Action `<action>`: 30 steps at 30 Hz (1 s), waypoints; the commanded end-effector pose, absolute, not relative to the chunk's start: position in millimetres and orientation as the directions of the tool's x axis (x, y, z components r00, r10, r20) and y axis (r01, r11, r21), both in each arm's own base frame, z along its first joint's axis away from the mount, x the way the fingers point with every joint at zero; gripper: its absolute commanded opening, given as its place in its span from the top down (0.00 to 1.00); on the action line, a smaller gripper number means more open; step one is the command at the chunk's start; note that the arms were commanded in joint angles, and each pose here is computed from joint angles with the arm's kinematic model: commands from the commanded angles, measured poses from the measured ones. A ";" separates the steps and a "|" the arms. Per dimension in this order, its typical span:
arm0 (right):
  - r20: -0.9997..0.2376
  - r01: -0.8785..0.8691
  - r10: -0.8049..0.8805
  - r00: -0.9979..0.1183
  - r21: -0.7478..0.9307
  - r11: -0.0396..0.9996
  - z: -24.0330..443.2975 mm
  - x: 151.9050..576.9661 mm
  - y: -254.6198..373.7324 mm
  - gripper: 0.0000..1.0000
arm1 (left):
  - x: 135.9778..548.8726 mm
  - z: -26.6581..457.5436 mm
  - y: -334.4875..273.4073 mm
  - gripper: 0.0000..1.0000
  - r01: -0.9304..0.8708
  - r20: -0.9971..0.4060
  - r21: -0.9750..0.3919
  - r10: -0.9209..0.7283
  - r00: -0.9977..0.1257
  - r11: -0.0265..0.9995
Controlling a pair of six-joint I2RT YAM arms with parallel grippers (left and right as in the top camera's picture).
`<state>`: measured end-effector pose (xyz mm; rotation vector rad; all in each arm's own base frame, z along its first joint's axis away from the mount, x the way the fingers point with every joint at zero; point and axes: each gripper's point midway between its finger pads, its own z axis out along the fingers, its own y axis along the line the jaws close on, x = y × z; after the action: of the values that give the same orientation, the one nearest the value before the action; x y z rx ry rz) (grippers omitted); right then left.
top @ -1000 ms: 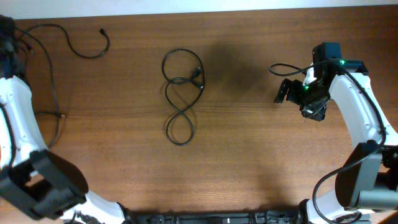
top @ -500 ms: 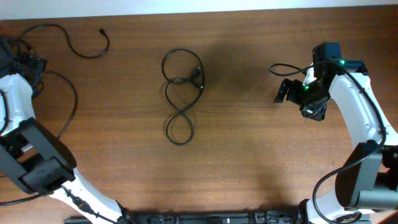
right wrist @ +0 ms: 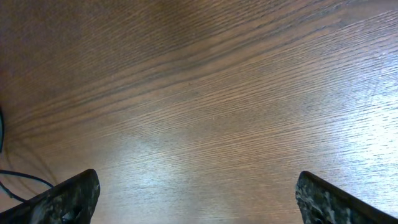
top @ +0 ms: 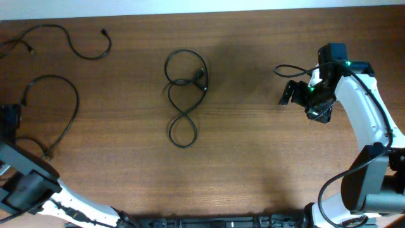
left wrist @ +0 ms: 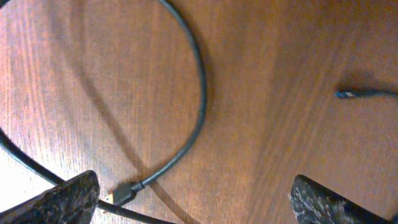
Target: Untangle cables
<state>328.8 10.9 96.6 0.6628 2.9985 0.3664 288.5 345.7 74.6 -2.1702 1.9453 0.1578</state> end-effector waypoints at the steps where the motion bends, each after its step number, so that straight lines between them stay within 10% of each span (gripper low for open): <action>1: -0.012 0.397 0.412 -0.911 0.240 0.886 100.8 329.3 10.0 0.02 | 265.0 48.8 333.5 0.01 -0.972 -0.168 -0.043 -0.958 0.234 -0.230; 13: -0.013 0.397 0.412 -0.911 0.240 0.886 100.8 329.3 10.0 0.02 | 268.4 -13.9 333.9 0.16 -0.997 -0.120 0.024 -0.990 0.070 -0.074; 17: -0.013 0.397 0.412 -0.911 0.240 0.886 100.8 329.3 10.0 0.02 | 308.3 -10.1 345.3 0.57 -0.984 -0.152 -0.146 -0.985 -0.079 0.101; 19: -0.013 0.397 0.412 -0.911 0.240 0.886 100.8 329.3 10.0 0.02 | 312.4 -9.2 347.6 1.00 -0.981 -0.162 -0.164 -0.984 -0.077 0.103; 25: -0.012 0.397 0.412 -0.911 0.240 0.886 100.8 329.3 10.0 0.02 | 345.5 1.7 359.0 1.00 -0.939 -0.215 -0.306 -0.972 -0.090 0.155; 30: -0.013 0.397 0.412 -0.911 0.240 0.886 100.8 329.3 10.0 0.02 | 415.7 42.2 365.1 1.00 -0.756 -0.385 -0.513 -0.896 -0.221 0.407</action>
<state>328.8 10.9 96.5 0.6617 2.9990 0.3663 386.0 375.3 30.5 -1.5946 2.0002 -0.2016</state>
